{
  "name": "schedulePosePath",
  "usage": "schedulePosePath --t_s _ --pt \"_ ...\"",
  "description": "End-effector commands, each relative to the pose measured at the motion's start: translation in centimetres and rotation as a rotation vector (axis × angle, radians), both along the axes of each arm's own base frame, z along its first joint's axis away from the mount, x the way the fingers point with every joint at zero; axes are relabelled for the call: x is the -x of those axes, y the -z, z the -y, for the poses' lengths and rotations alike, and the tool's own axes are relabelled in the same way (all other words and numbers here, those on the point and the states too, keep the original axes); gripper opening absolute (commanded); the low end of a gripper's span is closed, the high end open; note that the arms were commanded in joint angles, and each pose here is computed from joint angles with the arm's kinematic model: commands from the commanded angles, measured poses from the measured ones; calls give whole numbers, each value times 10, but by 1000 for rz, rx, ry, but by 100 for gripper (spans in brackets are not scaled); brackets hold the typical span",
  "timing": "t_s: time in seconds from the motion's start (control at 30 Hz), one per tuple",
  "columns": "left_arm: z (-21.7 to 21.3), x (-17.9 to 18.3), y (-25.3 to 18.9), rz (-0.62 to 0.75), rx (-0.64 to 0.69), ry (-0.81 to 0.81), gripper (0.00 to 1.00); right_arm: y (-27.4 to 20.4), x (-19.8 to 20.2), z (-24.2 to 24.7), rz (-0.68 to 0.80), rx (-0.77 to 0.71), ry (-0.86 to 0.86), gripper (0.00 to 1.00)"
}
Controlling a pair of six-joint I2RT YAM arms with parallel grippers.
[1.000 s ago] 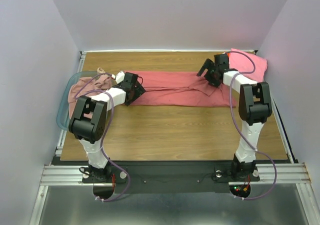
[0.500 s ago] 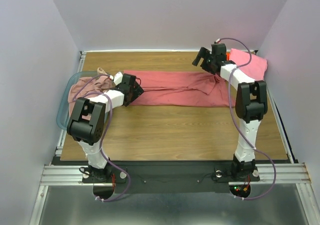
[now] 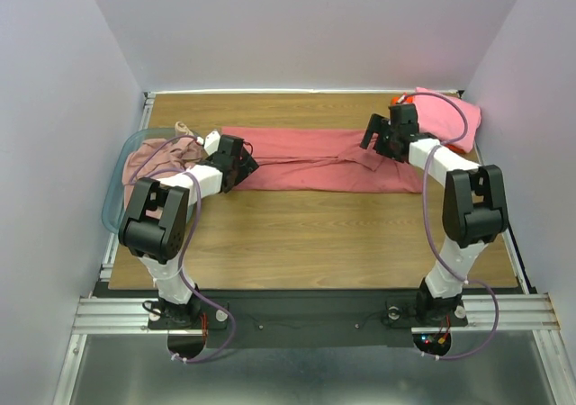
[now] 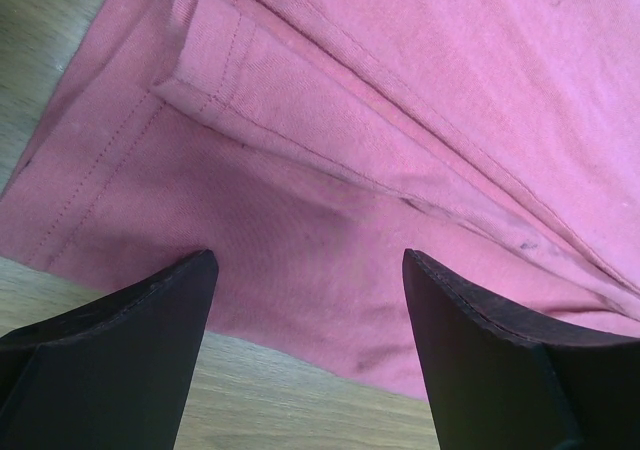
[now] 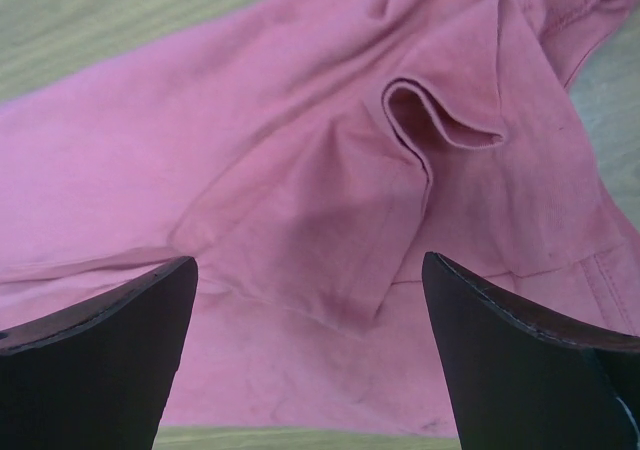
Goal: Fold and stack the t-shirts
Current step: Fold the tshirt
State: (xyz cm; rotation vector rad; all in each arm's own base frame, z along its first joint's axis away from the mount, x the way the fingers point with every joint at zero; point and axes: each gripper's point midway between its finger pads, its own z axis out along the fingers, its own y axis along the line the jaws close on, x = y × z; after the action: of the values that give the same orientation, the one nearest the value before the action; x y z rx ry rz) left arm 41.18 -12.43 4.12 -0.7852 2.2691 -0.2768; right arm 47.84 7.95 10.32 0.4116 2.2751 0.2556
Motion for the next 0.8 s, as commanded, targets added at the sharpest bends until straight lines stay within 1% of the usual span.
schedulePosePath --t_s 0.0,0.03,0.13,0.23,0.37,0.4,0.57,0.63,0.67,0.73,0.77 --pt "-21 34 27 -129 -77 -3 88 11 -11 3 -2 26 18 100" --pt "-21 34 27 -126 -78 -4 88 22 -13 2 -24 25 11 100" --pt "-22 34 25 -124 -81 -5 88 22 -21 -1 -21 10 20 100" --pt "-23 34 24 -120 -84 -8 88 31 -28 -9 -35 -11 -15 100" --pt "-25 34 24 -122 -83 -13 88 38 -38 -27 -51 -85 -66 100" --pt "-25 35 24 -122 -83 -13 88 28 -48 -31 -24 -99 -72 100" --pt "-25 36 24 -122 -82 -14 88 13 -81 -42 24 -166 -55 100" --pt "-26 38 25 -123 -83 -14 88 19 -90 -49 18 -194 -63 100" --pt "-26 38 24 -123 -82 -15 88 5 -100 -56 45 -236 -74 100" --pt "-26 38 24 -120 -81 -15 88 -1 -111 -66 58 -282 -91 100" --pt "-26 39 24 -122 -80 -14 88 7 -114 -70 41 -305 -92 100"
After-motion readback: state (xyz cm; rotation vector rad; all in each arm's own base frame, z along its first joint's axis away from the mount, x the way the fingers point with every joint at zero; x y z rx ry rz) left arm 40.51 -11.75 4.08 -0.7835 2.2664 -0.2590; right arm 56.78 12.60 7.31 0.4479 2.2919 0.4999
